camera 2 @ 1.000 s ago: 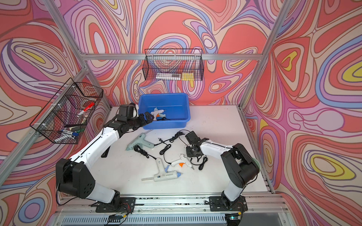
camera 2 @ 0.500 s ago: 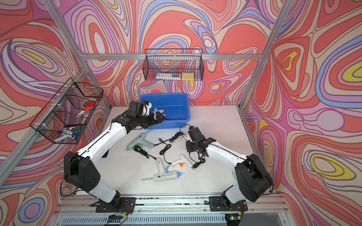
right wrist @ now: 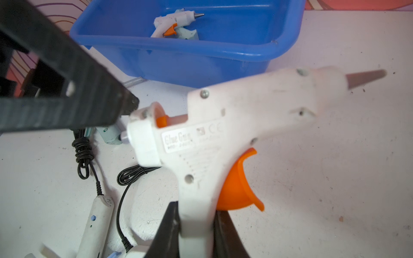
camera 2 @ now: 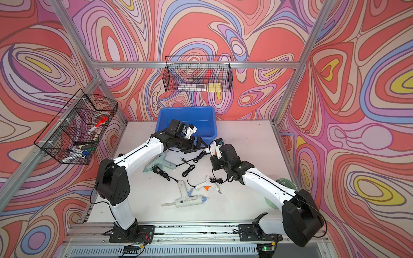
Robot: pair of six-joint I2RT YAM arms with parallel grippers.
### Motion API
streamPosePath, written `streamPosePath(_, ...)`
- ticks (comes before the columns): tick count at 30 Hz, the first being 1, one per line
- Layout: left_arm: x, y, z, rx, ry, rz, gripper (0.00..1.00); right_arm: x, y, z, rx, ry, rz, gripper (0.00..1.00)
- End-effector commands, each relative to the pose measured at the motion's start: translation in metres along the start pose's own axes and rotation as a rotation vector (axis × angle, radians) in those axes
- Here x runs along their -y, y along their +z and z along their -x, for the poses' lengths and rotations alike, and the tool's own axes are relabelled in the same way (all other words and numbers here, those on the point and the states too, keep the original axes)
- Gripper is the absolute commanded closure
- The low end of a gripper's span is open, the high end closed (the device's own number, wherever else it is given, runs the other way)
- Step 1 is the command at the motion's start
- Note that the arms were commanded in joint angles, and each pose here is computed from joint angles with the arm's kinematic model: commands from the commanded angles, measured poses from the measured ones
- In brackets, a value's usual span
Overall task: Put the hot melt glue gun into the storage box
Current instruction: Pick up the hot melt adhesive gun from the center of the board.
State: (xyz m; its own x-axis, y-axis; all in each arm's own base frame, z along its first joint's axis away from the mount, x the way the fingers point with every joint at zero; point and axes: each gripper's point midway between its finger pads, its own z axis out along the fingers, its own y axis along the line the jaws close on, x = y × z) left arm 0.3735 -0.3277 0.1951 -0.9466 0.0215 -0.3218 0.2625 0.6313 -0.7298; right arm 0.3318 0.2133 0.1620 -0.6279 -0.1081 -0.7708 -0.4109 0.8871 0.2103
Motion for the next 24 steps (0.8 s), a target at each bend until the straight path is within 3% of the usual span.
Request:
streamPosePath(1, 0.026, 0.007, 0.011, 0.004, 0.015, -0.112, 0.16, -0.011, -0.006, 0.013, 0.062, -0.03, 0.046, 1.0)
streamPosePath(13, 0.042, 0.03, 0.009, -0.047, -0.001, -0.207, 0.42, -0.013, -0.006, 0.012, 0.063, -0.052, 0.048, 1.0)
streamPosePath(20, 0.046, 0.036, 0.002, -0.076, 0.001, -0.228, 0.65, -0.013, -0.007, 0.014, 0.069, -0.054, 0.044, 1.0)
streamPosePath(24, 0.046, 0.037, -0.001, -0.089, -0.013, -0.235, 0.83, -0.014, -0.008, 0.015, 0.074, -0.057, 0.041, 1.0)
